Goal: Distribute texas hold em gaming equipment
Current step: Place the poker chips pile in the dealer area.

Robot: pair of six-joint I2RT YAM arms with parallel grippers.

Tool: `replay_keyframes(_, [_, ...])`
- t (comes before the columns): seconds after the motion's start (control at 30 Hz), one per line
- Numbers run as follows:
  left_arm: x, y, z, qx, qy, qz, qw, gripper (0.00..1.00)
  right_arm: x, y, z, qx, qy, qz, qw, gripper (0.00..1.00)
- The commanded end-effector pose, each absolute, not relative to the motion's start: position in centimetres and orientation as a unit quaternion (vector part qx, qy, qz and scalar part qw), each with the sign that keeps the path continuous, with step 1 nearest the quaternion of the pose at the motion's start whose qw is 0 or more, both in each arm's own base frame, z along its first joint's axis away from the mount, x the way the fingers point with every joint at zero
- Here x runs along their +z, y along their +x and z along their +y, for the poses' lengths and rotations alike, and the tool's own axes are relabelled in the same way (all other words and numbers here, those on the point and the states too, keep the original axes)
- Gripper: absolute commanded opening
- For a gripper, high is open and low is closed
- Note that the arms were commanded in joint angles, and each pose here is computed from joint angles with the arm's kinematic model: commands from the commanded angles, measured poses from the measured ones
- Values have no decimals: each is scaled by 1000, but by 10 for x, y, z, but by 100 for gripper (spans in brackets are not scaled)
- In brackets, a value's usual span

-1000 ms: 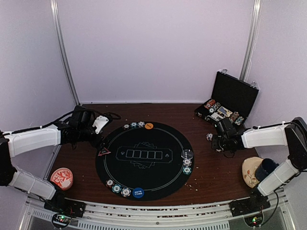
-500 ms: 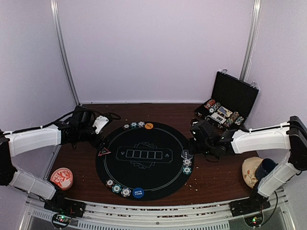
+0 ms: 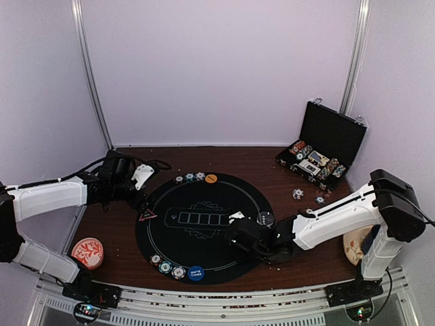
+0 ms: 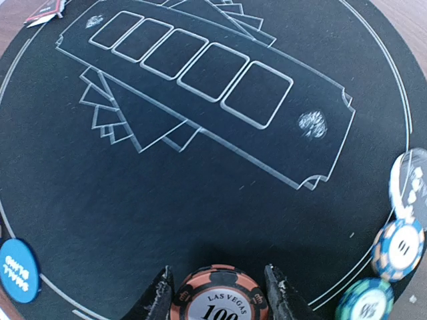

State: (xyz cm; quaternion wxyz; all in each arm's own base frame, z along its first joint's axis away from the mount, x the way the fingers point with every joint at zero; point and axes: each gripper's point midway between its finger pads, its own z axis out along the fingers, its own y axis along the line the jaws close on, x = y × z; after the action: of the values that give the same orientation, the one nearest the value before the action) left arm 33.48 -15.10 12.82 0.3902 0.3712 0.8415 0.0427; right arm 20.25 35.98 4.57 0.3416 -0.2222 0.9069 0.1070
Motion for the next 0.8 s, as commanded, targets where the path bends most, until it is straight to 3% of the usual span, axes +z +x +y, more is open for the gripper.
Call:
replay_keyframes(0.0, [133,341,-150,43,360,839,406,98,56,198,360,112,-187,906,362,21])
replay_keyframes(0.77, [130,342,-149,45,360,841,401,98,43,180,301,65,-139,916,370,21])
